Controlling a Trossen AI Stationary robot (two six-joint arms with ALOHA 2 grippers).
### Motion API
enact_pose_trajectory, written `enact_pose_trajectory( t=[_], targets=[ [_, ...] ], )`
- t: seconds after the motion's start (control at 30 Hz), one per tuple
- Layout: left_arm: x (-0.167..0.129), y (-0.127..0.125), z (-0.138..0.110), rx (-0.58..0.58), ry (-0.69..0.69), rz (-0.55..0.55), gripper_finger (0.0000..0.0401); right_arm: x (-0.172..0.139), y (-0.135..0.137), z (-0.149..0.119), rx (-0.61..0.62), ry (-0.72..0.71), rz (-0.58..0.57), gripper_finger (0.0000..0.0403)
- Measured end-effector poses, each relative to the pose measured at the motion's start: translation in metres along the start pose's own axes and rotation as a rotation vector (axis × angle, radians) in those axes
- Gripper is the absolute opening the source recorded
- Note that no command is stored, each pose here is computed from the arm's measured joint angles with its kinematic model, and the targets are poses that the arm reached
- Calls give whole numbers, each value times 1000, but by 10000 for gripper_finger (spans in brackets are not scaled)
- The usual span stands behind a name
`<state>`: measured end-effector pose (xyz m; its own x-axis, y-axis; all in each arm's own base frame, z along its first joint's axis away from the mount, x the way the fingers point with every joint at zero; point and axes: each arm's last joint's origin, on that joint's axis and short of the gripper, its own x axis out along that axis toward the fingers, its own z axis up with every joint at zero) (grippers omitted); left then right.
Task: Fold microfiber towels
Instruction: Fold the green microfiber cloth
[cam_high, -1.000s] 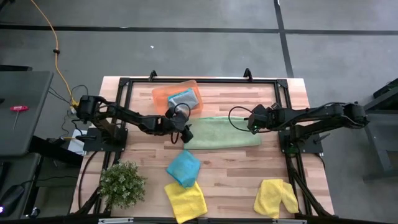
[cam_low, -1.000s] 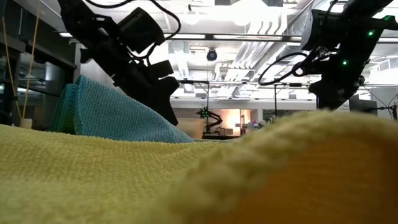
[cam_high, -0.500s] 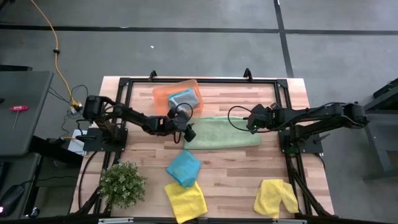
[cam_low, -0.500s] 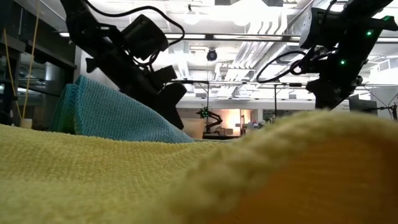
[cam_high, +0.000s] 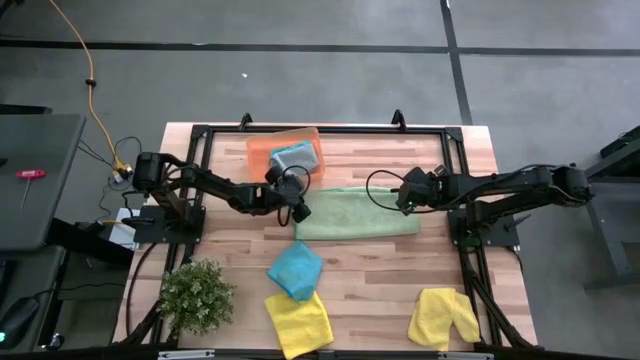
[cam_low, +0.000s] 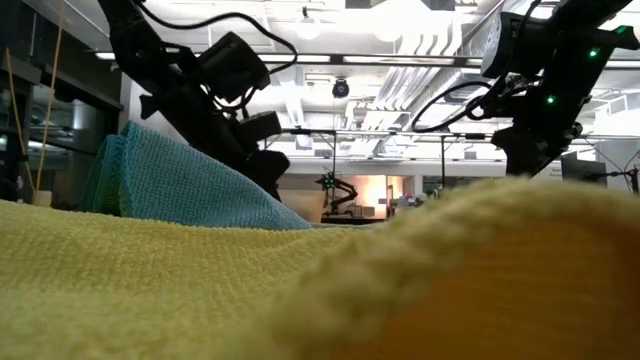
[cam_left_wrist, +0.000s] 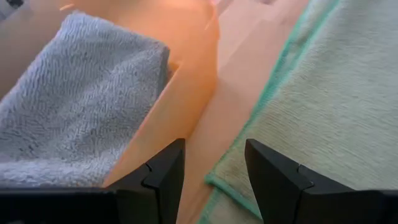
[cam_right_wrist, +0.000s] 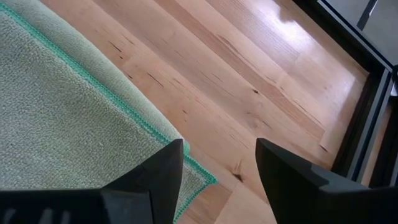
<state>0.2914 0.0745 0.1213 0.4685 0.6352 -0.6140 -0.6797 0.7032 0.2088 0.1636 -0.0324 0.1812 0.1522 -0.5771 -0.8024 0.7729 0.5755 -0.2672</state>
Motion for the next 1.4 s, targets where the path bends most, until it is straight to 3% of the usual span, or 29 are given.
enact_pose_trajectory(
  t=[0.1, 0.23, 0.3, 0.57, 1.07, 1.4],
  targets=[
    [-4, -1, 2, -20, 8, -53, 159, 0, 0, 0, 0, 11, 13, 194],
    [-9, -6, 10, -108, -3, -243, 159, 0, 1, -1, -1, 24, 28, 194],
    [-8, -7, 8, -156, 20, -260, 159, 0, 1, -1, -1, 26, 29, 194],
    [-6, -11, 0, -317, -23, -41, 159, 0, 1, -1, -3, 27, 32, 194],
    [10, -13, -21, -327, 53, 55, 159, 0, 1, -1, -1, 27, 31, 194],
    [12, -13, -22, -335, 45, 61, 158, 0, 1, 0, 3, 22, 35, 194]
  ],
)
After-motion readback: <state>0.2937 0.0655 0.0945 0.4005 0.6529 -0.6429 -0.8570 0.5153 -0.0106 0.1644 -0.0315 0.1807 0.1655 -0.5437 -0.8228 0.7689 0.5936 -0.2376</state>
